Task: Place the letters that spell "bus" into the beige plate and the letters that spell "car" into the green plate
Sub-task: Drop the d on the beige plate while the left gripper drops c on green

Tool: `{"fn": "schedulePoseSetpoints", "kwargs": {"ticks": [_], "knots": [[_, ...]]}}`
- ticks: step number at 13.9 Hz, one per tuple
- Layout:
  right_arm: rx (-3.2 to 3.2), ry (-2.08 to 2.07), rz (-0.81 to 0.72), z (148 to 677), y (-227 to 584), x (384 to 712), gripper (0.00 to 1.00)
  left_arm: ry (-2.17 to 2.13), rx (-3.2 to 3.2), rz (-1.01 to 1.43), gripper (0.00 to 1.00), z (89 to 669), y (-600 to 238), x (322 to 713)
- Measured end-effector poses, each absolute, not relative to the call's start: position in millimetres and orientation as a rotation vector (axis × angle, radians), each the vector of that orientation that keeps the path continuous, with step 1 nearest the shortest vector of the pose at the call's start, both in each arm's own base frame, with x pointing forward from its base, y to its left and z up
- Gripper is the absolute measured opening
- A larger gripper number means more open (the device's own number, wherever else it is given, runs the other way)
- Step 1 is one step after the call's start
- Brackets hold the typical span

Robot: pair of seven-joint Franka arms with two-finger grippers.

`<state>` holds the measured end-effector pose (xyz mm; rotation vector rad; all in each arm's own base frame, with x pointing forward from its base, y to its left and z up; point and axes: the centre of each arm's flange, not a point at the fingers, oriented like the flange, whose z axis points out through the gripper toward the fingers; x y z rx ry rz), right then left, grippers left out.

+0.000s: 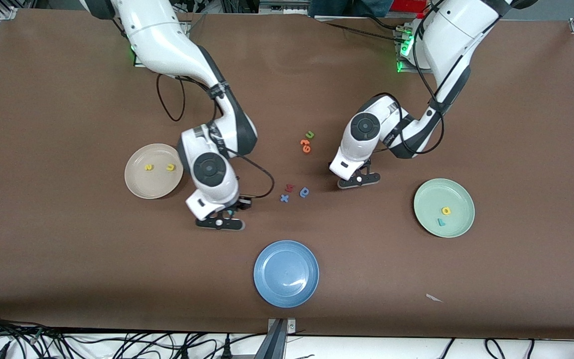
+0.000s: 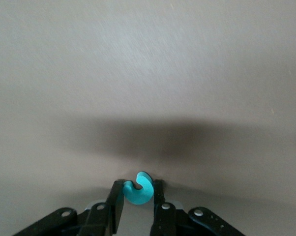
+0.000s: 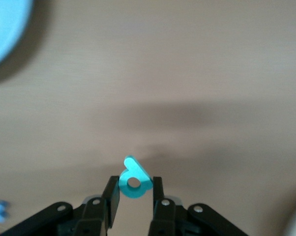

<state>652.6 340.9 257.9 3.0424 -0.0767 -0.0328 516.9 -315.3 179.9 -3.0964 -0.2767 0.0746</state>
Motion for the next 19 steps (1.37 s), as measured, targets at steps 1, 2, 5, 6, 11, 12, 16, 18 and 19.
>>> {"fn": "schedulePoseSetpoints", "kwargs": {"ticks": [1, 2, 5, 6, 11, 12, 16, 18, 19], "knots": [[3.015, -0.049, -0.077, 266, 315, 655, 0.32, -0.243, -3.083, 0.082, 0.29, 185, -302, 528], [2.994, -0.023, -0.118, 270, 287, 655, 0.32, -0.201, -3.068, 0.097, 0.29, 193, -284, 543], [2.958, 0.007, -0.267, 268, 191, 635, 0.31, -0.043, -3.032, 0.148, 0.29, 219, -217, 587], [2.953, 0.003, -0.326, 262, 163, 622, 0.31, 0.013, -3.027, 0.163, 0.29, 227, -193, 599], [2.916, -0.052, -0.539, 214, 107, 561, 0.31, 0.251, -3.025, 0.188, 0.29, 242, -80, 637], [2.908, -0.043, -0.562, 205, 105, 552, 0.31, 0.314, -2.998, 0.190, 0.29, 238, -63, 640], [2.905, 0.005, -0.589, 193, 101, 540, 0.55, 0.404, -2.981, 0.149, 0.63, 242, -47, 661], [2.924, 0.013, -0.564, 208, 107, 548, 0.75, 0.333, -3.020, 0.147, 0.82, 258, -45, 670], [2.940, 0.019, -0.544, 226, 112, 557, 0.87, 0.293, -3.030, 0.165, 0.93, 268, -42, 674]]}}
